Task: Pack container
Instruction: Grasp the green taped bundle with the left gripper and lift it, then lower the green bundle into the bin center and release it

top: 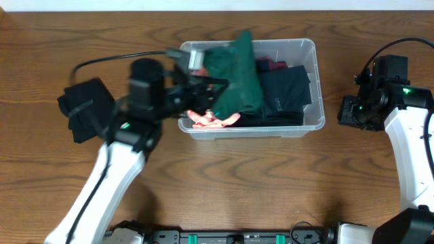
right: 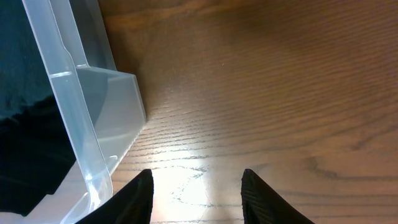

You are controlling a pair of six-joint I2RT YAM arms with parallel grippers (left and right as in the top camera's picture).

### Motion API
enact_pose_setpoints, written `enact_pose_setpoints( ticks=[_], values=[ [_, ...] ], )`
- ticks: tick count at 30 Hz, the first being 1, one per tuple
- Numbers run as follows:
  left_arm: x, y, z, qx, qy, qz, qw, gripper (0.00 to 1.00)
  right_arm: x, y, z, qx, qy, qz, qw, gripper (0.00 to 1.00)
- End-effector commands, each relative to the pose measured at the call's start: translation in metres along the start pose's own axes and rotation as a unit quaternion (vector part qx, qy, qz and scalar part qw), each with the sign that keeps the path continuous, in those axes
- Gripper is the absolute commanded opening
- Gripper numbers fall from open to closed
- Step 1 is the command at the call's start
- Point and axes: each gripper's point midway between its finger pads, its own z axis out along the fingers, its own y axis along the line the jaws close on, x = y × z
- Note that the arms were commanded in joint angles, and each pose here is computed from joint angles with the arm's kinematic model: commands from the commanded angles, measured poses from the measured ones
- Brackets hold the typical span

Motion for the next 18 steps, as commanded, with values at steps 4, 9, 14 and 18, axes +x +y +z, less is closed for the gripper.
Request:
enact_pose_setpoints(
  ticks=[4,9,14,18],
  values=[
    [0.024,0.023,0.048,-0.002,0.05,-0.059,0.997,0.06,0.0,-0.005,-0.001,0.007,-0.002,0.012,1.0,0.45],
    [0.053,0.052,0.073,-0.019,0.091,-0.09,0.992,0.06,-0.001,-0.005,-0.001,0.006,-0.004,0.012,1.0,0.44],
    [0.062,0.069,0.079,-0.033,0.1,-0.096,0.99,0.11,0.0,-0.005,-0.001,0.006,-0.003,0.012,1.0,0.44],
    [0.049,0.075,0.077,-0.045,0.083,-0.087,0.992,0.31,0.0,-0.005,0.0,0.006,-0.002,0.012,1.0,0.44]
  ],
)
